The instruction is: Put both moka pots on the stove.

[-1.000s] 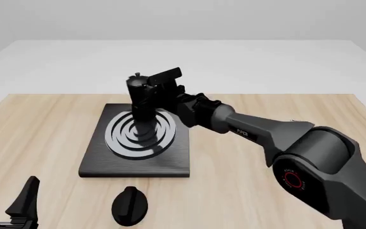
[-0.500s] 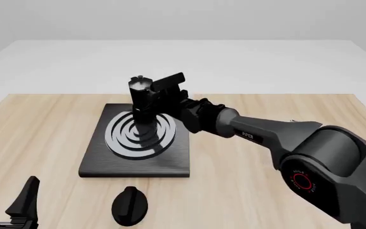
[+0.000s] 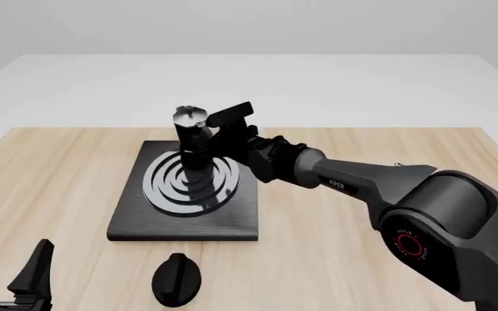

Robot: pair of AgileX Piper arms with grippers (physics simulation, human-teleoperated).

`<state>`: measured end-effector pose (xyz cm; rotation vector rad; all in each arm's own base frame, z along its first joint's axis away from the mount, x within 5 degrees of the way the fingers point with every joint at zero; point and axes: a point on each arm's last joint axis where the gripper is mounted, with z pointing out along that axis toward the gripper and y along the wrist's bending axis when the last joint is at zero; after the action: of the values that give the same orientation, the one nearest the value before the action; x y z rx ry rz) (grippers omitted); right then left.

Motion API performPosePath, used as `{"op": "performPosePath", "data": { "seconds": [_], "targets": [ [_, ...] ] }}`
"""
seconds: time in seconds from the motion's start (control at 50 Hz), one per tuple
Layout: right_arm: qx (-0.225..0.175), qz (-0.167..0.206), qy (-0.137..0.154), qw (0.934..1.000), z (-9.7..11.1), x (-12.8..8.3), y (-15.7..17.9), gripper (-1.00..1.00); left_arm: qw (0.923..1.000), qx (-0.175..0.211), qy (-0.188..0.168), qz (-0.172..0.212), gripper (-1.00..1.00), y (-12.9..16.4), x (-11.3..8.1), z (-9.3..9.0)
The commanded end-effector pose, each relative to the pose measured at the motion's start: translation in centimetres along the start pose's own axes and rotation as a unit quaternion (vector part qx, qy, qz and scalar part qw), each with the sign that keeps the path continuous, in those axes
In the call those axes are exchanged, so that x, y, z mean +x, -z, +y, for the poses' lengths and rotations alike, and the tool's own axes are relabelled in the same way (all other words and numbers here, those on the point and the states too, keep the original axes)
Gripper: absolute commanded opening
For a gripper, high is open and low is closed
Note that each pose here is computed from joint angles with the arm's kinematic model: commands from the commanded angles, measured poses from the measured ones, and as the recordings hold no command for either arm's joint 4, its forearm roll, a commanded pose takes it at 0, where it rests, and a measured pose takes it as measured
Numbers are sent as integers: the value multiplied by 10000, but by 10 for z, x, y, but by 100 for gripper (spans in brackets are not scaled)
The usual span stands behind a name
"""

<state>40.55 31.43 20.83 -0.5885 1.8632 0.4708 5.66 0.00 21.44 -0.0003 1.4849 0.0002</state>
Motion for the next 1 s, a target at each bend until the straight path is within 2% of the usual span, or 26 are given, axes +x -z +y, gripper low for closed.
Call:
{"op": "performPosePath", "data": {
  "seconds": [0.02, 0.04, 0.06, 0.18, 0.38, 0.56, 0.84, 1.0],
  "targets": [
    [24, 102, -41, 9999, -2, 7, -3, 100, 10000, 0, 0, 0, 100, 0, 0, 0],
    [24, 112, -22, 9999, -2, 7, -3, 100, 10000, -1, -1, 1, 100, 0, 0, 0],
    [30, 159, -125, 9998, -3, 8, -5, 100, 10000, 1, 0, 0, 100, 0, 0, 0],
    [1, 124, -39, 9999, 0, 7, -2, 100, 10000, 0, 0, -1, 100, 0, 0, 0],
    [-44, 159, -122, 9998, 5, 8, 3, 100, 10000, 0, 0, 1, 100, 0, 0, 0],
    [-84, 148, -46, 9998, 9, 9, 16, 100, 10000, 0, 0, 0, 100, 0, 0, 0],
    [-47, 164, -131, 9998, 4, 23, 64, 100, 10000, 0, 0, 0, 100, 0, 0, 0],
    [-29, 100, -193, 9998, 2, 32, 108, 100, 10000, 1, 0, 0, 100, 0, 0, 0]
  ]
}}
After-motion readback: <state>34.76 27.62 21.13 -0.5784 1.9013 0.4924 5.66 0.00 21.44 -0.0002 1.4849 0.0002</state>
